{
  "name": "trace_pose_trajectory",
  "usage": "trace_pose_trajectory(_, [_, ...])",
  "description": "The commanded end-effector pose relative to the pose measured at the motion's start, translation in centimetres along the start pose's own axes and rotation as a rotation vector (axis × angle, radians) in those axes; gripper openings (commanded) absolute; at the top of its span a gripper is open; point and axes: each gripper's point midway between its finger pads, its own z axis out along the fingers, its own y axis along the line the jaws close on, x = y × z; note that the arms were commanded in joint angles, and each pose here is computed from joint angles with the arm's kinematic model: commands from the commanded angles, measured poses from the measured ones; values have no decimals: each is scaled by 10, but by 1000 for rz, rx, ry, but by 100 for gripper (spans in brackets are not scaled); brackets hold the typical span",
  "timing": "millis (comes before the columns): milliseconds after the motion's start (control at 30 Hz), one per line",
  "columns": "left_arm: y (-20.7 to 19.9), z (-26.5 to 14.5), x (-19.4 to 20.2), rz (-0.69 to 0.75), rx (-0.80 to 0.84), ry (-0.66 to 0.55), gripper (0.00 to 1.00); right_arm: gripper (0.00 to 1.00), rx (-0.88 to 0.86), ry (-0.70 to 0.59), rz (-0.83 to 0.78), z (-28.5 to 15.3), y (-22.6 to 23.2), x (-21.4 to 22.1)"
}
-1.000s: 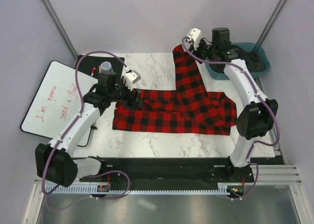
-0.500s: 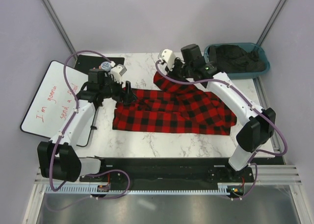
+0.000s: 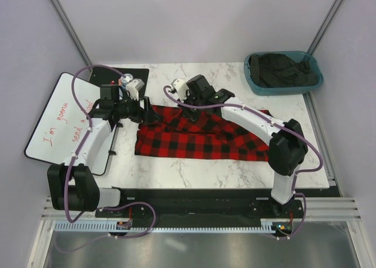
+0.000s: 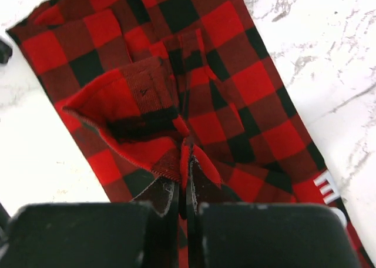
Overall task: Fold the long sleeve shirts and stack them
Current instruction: Fold the shirt
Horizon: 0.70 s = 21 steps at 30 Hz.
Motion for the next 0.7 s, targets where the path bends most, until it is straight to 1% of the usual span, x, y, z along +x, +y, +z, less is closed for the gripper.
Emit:
trace_pose_trajectory(0, [6, -2, -3, -52, 17, -22, 81, 0, 69, -146, 127, 11, 1, -51])
trace_pose_trajectory(67, [18, -6, -7, -77, -2, -37, 81, 0, 99, -176, 152, 14, -5, -61])
trace_pose_trajectory(100, [20, -6, -7, -79, -2, -37, 81, 0, 141, -194, 153, 14, -12, -65])
trace_pose_trajectory(133, [24, -8, -9, -82, -7, -43, 80, 0, 150, -203, 192, 15, -13, -67])
trace_pose_trajectory(233, [20, -9, -9, -73, 25, -41, 80, 0, 222, -234, 217, 14, -26, -71])
trace_pose_trajectory(267, [19, -9, -9, -31, 38, -43, 80, 0, 223, -234, 222, 15, -26, -68])
trace_pose_trajectory(300, [19, -9, -7, -25, 40, -41, 81, 0, 220, -243, 224, 16, -26, -69])
trace_pose_trajectory(333, [19, -8, -5, -28, 43, -36, 81, 1, 172, -252, 220, 20, -17, -70])
trace_pose_trajectory(433, [19, -7, 0, -81, 76, -29, 81, 9, 35, -230, 212, 31, 12, -63])
trace_pose_trajectory(500, [28, -8, 1, -117, 70, -37, 79, 0, 39, -227, 240, 35, 19, -61])
trace_pose_trajectory(533, [29, -9, -4, -143, 76, -59, 79, 0, 39, -224, 251, 40, 20, -60])
trace_pose_trajectory(600, [33, -10, -7, -150, 70, -73, 79, 0, 59, -238, 268, 42, 17, -63])
trace_pose_trajectory(667, [35, -10, -9, -146, 55, -78, 78, 0, 118, -249, 277, 46, 5, -65])
